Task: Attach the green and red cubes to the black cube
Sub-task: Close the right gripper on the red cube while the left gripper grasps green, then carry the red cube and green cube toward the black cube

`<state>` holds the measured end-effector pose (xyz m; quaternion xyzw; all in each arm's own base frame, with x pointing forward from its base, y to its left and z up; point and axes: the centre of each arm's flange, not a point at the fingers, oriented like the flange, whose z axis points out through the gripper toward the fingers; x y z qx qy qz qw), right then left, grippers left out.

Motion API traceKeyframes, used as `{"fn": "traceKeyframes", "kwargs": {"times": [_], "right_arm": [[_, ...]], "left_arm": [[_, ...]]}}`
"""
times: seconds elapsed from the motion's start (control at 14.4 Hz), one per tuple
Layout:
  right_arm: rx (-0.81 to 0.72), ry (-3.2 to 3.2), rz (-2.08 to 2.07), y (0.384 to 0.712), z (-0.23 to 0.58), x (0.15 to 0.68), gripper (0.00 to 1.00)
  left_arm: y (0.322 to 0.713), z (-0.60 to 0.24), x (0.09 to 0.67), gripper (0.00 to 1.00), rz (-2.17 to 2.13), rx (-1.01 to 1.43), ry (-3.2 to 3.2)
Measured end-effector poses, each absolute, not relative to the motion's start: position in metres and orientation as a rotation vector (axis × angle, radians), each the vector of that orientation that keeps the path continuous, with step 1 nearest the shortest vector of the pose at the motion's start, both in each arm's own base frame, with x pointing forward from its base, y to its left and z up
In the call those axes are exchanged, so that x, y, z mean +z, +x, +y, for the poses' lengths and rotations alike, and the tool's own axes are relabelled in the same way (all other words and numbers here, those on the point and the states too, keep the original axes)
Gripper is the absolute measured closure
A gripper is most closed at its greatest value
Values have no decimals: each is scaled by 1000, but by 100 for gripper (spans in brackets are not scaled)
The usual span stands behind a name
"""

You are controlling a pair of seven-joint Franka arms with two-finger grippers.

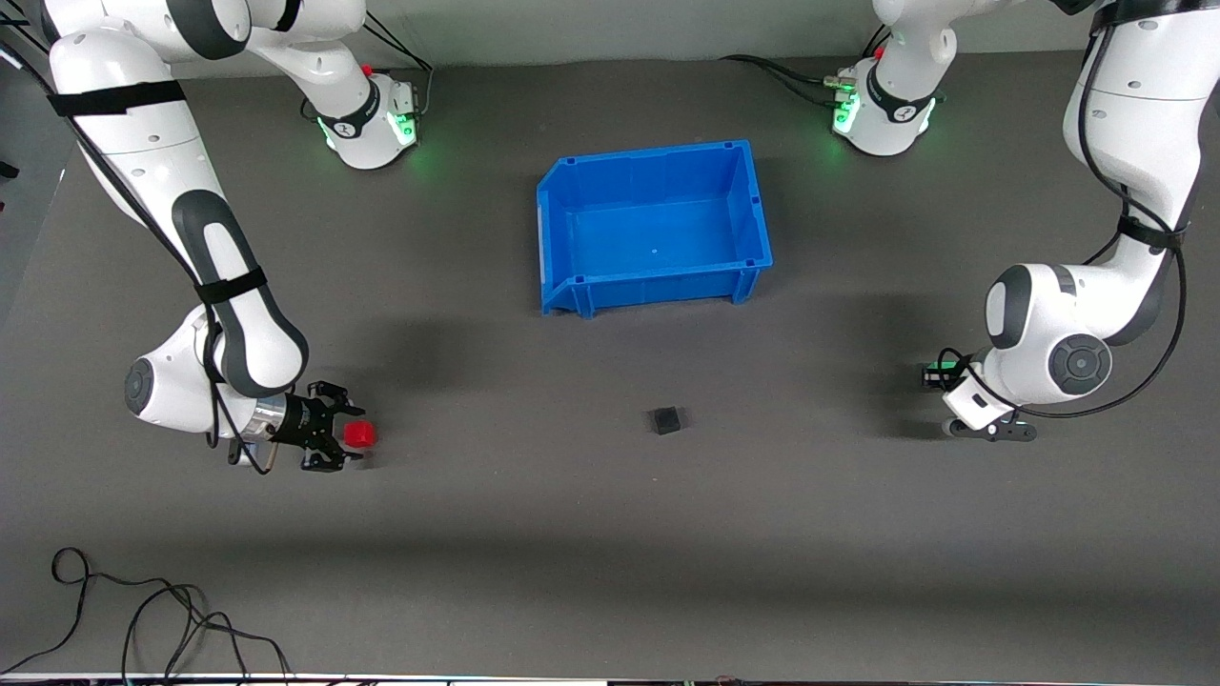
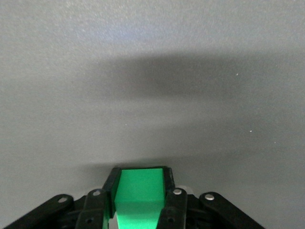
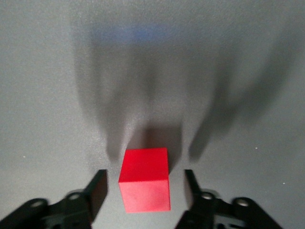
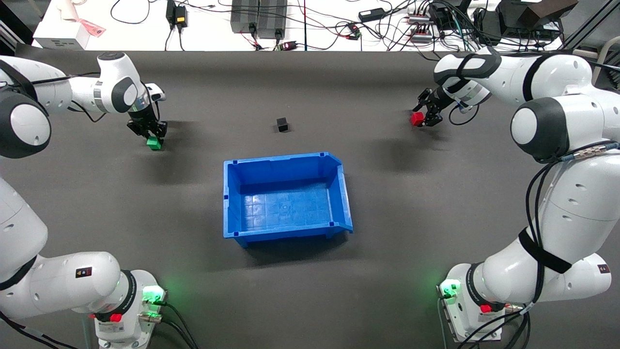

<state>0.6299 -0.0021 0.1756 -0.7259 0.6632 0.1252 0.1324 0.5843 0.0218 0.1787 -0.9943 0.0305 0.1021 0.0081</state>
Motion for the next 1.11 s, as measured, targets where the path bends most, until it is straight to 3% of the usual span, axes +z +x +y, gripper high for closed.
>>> {"fn": "traceKeyframes", "kwargs": {"times": [0.07,0.21,0.35,0.76,1.11], "right_arm": [[362,-2107,1922,630,-3,176,47],[359,-2111,1917,630,-6,176,48],[357,-2113,1915,630,-7,176,60],[335,-2082,1905,645,8,194,60],[364,-2019,1923,665,144,244,60]], "left_arm": [[588,22,182,63,36,307,-3116],[600,19,194,63,-178,267,-3133],[613,3,210,63,-400,248,-3120],[652,-80,270,63,-1237,150,-2942],[652,-141,276,63,-1901,216,-2585]]}}
